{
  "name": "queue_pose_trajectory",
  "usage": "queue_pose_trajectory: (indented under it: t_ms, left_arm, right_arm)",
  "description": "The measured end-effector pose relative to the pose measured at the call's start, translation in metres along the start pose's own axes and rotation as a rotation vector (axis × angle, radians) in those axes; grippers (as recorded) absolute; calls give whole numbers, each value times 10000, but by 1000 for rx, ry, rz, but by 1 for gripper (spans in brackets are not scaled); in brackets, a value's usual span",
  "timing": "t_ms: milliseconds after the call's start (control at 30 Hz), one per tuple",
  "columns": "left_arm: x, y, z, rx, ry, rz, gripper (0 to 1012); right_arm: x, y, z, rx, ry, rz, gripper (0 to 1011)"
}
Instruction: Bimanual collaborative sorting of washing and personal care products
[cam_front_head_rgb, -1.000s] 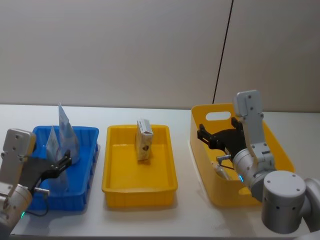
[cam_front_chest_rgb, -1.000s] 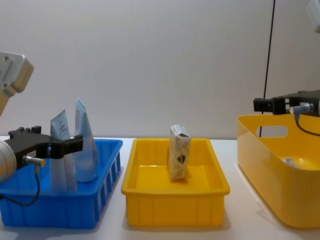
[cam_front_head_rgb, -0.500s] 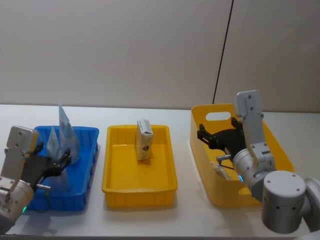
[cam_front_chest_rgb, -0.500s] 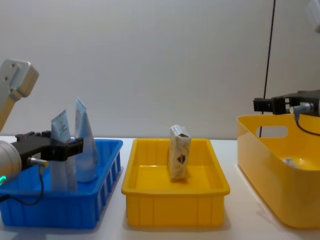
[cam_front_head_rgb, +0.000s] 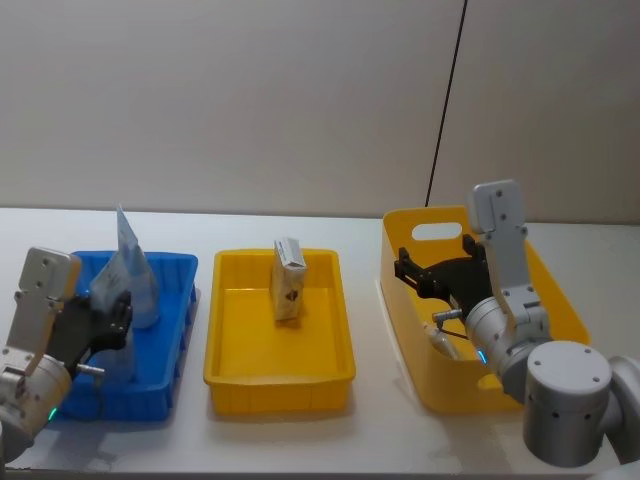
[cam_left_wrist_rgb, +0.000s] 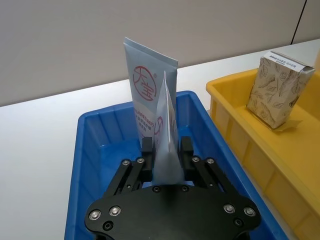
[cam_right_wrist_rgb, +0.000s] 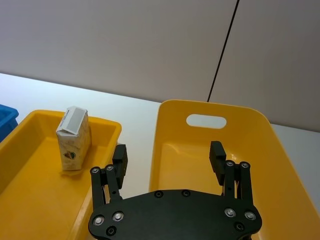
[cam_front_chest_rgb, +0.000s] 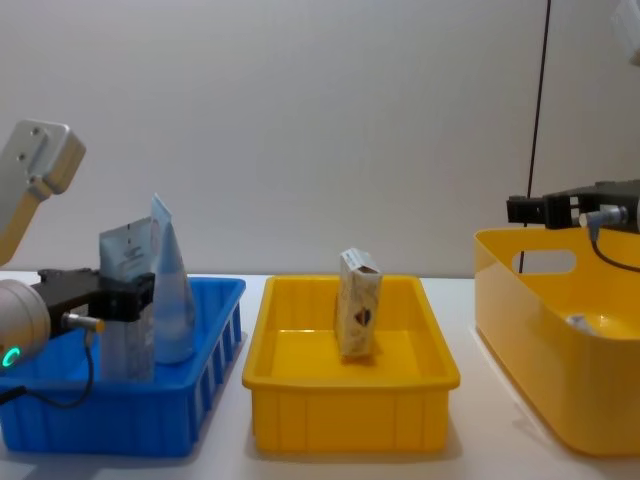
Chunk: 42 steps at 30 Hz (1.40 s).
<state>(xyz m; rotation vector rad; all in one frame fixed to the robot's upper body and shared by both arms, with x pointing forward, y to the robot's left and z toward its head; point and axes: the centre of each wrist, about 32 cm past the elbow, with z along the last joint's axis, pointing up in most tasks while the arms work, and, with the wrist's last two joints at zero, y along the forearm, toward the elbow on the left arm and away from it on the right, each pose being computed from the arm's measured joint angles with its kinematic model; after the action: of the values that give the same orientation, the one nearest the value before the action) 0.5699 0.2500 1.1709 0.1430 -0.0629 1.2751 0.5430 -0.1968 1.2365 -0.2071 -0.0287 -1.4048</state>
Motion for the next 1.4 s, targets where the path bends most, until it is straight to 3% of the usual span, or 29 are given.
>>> queue_pose_trajectory:
  t_ms: [100,367,833,1033,1400]
  left_arm:
    - [0,-6,1,1,1,-1,262]
    - [0,-18,-24,-16,-1,-1,218]
    - [21,-45,-161,-139,-38,-12,205]
    - [57,-60,-211,-190,-55,-47,205]
    - [199,-119,-317,-304,-109,-167,205]
  right_arm:
    - [0,0,0,0,0,0,1004]
    - [0,0,0,0,0,0,1004]
    - [0,0,0,0,0,0,1004]
    - [0,0,0,0,0,0,1004]
    - [0,0,0,0,0,0,1004]
